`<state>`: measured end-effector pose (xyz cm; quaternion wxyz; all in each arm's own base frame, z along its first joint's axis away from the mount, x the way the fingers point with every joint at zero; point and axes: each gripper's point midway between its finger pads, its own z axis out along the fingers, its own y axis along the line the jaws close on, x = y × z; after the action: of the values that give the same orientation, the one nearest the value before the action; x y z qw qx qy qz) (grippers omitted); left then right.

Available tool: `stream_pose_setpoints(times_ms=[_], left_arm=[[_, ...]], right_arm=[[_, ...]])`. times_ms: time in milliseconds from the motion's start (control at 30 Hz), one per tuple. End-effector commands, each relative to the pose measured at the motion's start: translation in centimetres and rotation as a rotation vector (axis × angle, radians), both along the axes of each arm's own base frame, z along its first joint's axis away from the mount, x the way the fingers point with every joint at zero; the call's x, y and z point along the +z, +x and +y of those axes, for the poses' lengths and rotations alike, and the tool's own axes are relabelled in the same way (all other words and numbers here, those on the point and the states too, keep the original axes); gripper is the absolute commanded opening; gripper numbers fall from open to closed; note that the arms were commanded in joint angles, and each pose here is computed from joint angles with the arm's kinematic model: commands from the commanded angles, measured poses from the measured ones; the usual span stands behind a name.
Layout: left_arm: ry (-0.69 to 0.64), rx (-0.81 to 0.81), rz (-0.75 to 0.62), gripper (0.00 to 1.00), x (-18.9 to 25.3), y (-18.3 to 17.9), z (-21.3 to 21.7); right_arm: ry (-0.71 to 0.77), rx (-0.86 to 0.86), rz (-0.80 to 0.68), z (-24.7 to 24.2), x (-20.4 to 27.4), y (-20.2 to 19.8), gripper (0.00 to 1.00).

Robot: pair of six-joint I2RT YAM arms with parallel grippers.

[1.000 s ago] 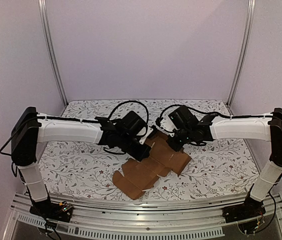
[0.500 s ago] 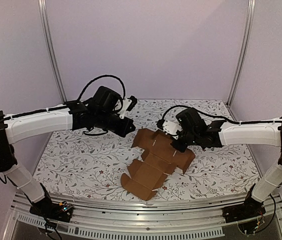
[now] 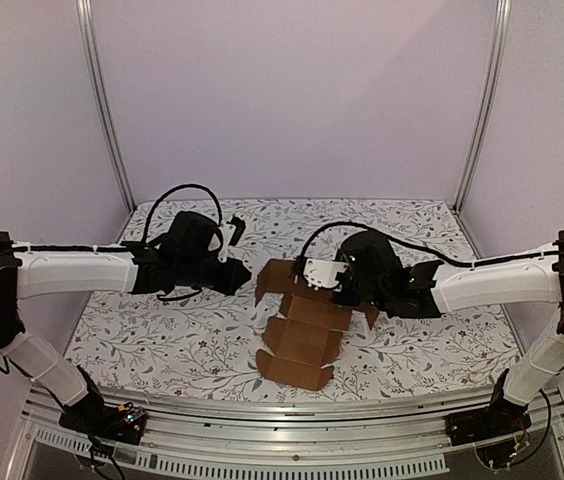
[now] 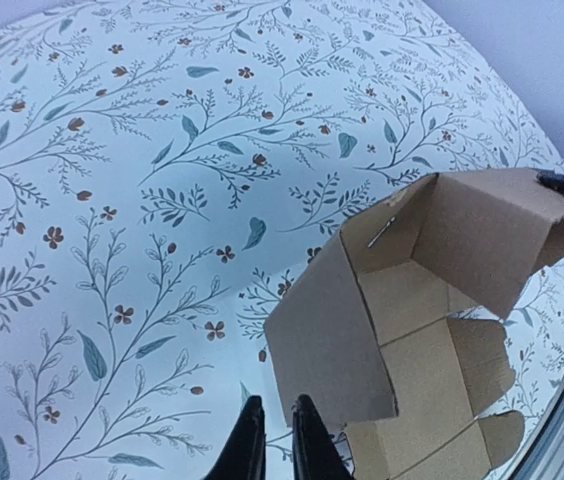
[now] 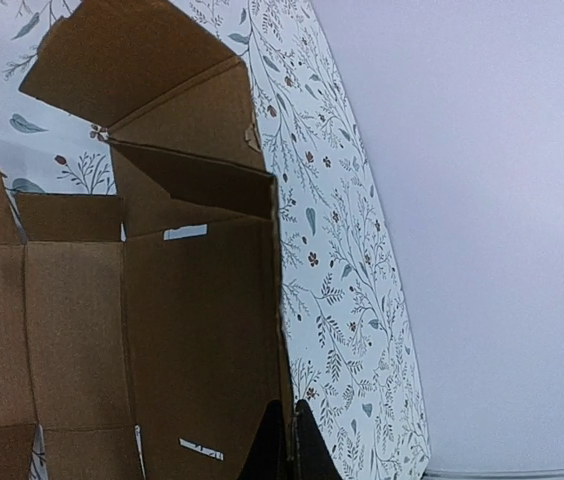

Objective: Fold the paper box

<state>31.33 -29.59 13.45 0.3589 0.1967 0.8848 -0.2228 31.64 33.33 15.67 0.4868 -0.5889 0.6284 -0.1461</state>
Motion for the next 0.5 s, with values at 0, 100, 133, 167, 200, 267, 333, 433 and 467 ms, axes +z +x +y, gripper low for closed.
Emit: stream_pose_setpoints(times_ms=[0, 100, 133, 167, 200, 267, 333, 433, 467], left_arm=[[-0.094, -0.001, -0.068, 0.14, 0.2, 1.2, -0.8], [-0.105, -0.017, -0.073, 0.17, -0.9, 1.3, -0.8], [-0.109, -0.016, -0.075, 0.18, -1.2, 1.4, -0.7], [-0.117, -0.020, -0.077, 0.18, -1.4, 1.5, -0.7], [-0.125, -0.025, -0.080, 0.19, -1.6, 1.5, -0.8], [-0.134, -0.036, -0.079, 0.20, -2.1, 1.6, -0.9], [-0.131, -0.052, -0.071, 0.21, -2.7, 1.6, -1.1], [-0.137, -0.089, -0.060, 0.22, -3.3, 1.5, -1.8], [-0.141, -0.099, -0.057, 0.22, -3.4, 1.5, -2.0]], right_arm=[[-0.084, 0.046, -0.122, 1.2, -0.5, -0.2, 0.00], [-0.099, 0.076, -0.126, 1.7, -1.0, -0.4, 0.00], [-0.104, 0.080, -0.126, 1.9, -1.1, -0.4, 0.00], [-0.112, 0.086, -0.123, 1.9, -1.4, -0.5, 0.00], [-0.121, 0.095, -0.123, 2.0, -1.6, -0.6, 0.00], [-0.129, 0.103, -0.124, 2.1, -1.9, -0.7, 0.00], [-0.132, 0.105, -0.125, 2.2, -2.0, -0.7, 0.00], [-0.134, 0.105, -0.124, 2.3, -2.2, -0.7, 0.00], [-0.134, 0.106, -0.122, 2.4, -2.3, -0.7, 0.00]])
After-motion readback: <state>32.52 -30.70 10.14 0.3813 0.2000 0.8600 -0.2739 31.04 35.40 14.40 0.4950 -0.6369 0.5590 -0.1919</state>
